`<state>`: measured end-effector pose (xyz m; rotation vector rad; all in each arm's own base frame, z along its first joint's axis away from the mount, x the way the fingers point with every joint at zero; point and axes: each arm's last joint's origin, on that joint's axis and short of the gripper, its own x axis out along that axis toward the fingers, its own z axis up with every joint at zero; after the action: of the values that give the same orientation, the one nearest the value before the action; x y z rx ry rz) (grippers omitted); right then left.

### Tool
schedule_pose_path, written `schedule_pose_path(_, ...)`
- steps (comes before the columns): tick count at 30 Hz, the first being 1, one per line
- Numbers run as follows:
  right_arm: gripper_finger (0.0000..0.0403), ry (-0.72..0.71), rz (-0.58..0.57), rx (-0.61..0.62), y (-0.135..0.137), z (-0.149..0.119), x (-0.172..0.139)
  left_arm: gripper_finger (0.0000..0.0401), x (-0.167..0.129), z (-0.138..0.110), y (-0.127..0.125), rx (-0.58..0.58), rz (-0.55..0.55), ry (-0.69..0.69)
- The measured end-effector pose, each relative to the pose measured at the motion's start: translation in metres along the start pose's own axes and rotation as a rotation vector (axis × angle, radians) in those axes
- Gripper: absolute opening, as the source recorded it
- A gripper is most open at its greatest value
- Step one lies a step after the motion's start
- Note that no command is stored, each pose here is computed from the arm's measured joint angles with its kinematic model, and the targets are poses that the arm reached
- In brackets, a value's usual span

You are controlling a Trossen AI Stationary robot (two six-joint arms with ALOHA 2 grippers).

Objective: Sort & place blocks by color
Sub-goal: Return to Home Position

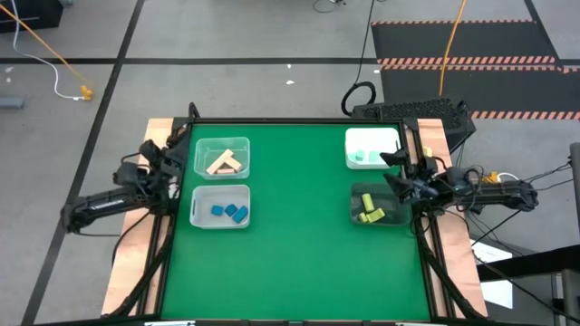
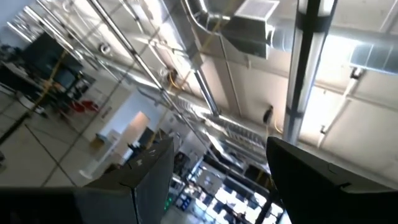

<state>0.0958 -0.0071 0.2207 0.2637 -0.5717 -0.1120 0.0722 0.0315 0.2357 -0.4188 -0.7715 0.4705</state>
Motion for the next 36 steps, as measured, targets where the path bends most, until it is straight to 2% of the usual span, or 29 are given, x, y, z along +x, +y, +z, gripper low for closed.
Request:
schedule_pose_path(11, 0.0332, -0.11, 0.026, 0.018, 0.002, 0.014, -0.008, 0.0255, -0.003, 0.013, 0.007, 0.06, 0.063, -0.13)
schedule_pose_path(20, 0.0332, -0.151, 0.035, 0.024, 0.003, 0.019, -0.011, 0.0255, -0.002, 0.015, 0.01, 0.094, 0.1, -0.156)
schedule_pose_path(36, 0.0332, -0.158, 0.037, 0.025, 0.003, 0.02, -0.012, 0.0255, -0.002, 0.015, 0.01, 0.095, 0.102, -0.158)
